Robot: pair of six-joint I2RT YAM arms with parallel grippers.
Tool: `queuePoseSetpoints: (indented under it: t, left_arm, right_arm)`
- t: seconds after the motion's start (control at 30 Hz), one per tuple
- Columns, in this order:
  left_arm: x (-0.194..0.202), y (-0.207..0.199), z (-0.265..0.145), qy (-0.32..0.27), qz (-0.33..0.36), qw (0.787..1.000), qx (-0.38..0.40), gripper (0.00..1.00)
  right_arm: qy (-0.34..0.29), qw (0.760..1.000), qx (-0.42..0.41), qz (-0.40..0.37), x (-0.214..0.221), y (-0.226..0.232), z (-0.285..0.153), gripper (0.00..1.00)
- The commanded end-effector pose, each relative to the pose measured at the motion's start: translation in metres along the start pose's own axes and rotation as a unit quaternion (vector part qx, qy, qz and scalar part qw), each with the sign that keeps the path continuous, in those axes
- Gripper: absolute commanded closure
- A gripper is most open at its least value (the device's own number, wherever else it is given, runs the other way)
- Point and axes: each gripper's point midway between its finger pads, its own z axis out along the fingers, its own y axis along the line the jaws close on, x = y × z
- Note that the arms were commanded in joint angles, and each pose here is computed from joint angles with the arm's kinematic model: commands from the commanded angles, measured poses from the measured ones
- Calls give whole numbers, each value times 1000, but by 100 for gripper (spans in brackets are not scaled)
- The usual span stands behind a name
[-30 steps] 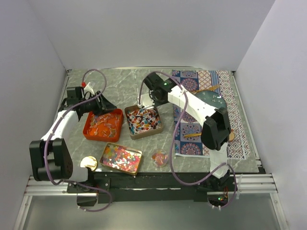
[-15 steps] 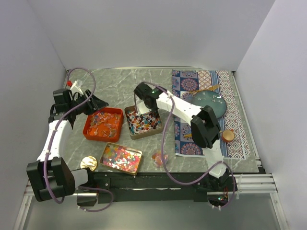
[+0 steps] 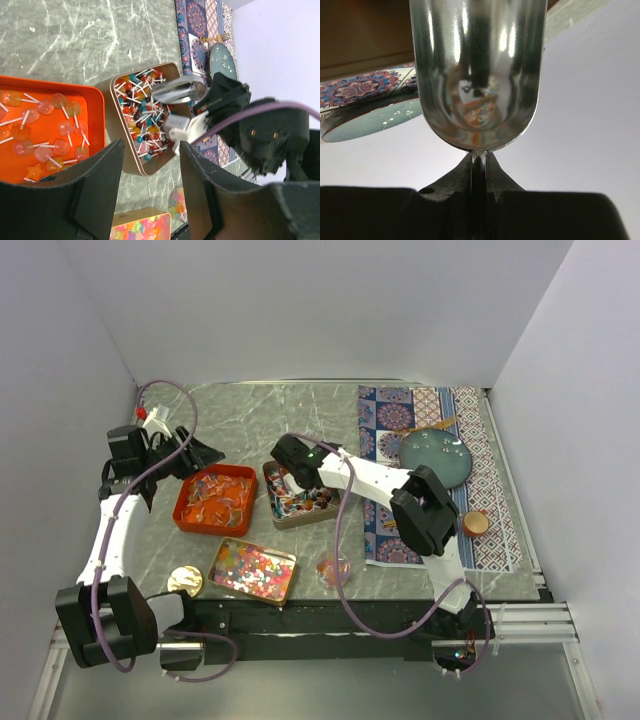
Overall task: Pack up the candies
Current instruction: Scoop the fake candies from the storage box.
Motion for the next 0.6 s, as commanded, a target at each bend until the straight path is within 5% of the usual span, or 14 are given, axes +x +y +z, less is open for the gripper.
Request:
queuePoseSetpoints:
  t: [0.0,0.33,0.57]
  left_arm:
    - [-10,-7,-6,-25,16,1000,3,45]
    - [-8,-4,-8,-31,17,999,-5,44]
    - [-9,1,-7,-33,15,999,-14,43]
  right_arm:
    - [-58,927,-24,-370,-45,6,-13,100]
    - [-113,917,-23,-382,-75,27,-29,100]
    - [-213,910,-30,-355,-107,37,-31,100]
